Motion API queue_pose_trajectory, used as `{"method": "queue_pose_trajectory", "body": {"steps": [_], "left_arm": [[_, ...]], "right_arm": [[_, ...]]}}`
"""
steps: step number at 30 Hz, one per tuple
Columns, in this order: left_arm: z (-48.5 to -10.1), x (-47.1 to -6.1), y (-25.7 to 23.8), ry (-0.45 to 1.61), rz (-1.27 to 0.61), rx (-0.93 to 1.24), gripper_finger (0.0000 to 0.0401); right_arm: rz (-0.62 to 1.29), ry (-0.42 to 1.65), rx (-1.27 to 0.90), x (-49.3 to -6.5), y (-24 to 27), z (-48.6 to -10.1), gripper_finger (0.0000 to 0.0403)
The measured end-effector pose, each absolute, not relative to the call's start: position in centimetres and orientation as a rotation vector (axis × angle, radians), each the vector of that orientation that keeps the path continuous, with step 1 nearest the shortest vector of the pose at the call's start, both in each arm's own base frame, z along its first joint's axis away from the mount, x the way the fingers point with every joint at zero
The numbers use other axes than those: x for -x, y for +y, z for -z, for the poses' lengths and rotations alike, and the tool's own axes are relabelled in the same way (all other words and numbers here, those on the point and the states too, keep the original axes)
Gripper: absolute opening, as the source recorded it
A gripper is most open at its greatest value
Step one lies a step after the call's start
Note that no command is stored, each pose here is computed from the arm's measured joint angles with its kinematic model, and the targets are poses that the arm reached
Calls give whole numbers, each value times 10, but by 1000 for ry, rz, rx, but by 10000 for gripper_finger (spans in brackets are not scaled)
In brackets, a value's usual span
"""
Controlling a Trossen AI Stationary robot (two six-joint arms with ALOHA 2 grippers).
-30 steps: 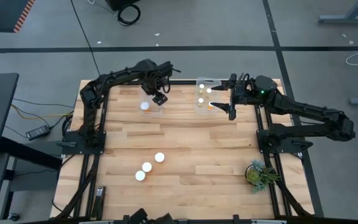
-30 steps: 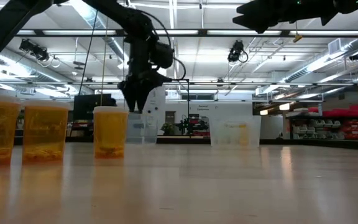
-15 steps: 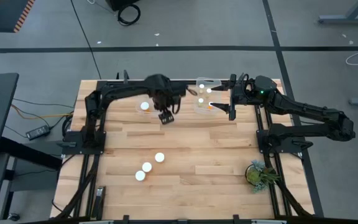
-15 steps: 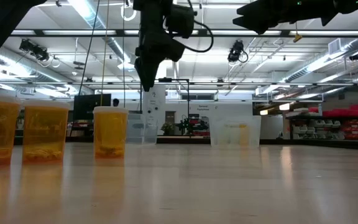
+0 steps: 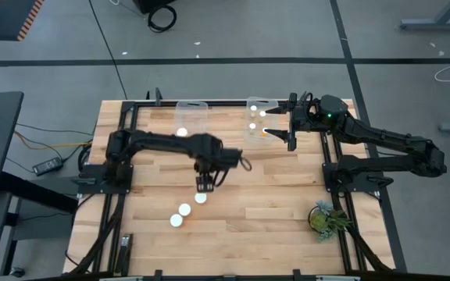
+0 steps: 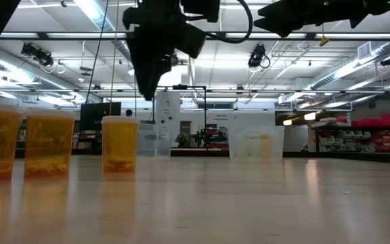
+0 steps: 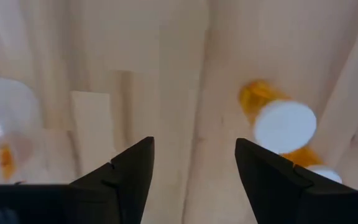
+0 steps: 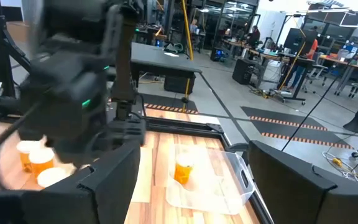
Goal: Pick and place medicine bottles into bin by pill shape (circle, oval)
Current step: Put the top big orange pill bottle into the left transparent bin
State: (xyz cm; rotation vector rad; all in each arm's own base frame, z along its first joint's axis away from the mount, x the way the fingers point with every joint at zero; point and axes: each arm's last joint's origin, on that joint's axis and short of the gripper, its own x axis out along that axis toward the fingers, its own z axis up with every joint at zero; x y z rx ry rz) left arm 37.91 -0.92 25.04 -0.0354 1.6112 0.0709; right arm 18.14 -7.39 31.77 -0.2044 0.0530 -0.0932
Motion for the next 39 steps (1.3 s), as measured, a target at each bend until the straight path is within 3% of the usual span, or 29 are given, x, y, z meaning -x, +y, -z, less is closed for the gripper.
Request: {"method": "queue_pose_trajectory", "body": {"steps": [10, 26, 39], "left_arm": [[-233, -371, -60, 1636, -51, -1, 226], [-231, -374, -81, 1573, -41, 5, 346], [-206, -367, -92, 1595, -33, -30, 355]], "right_arm": [[93, 53, 204, -181, -74, -318, 305], [93, 54, 202, -181, -74, -318, 305], [93, 56, 200, -181, -74, -317, 305]]}}
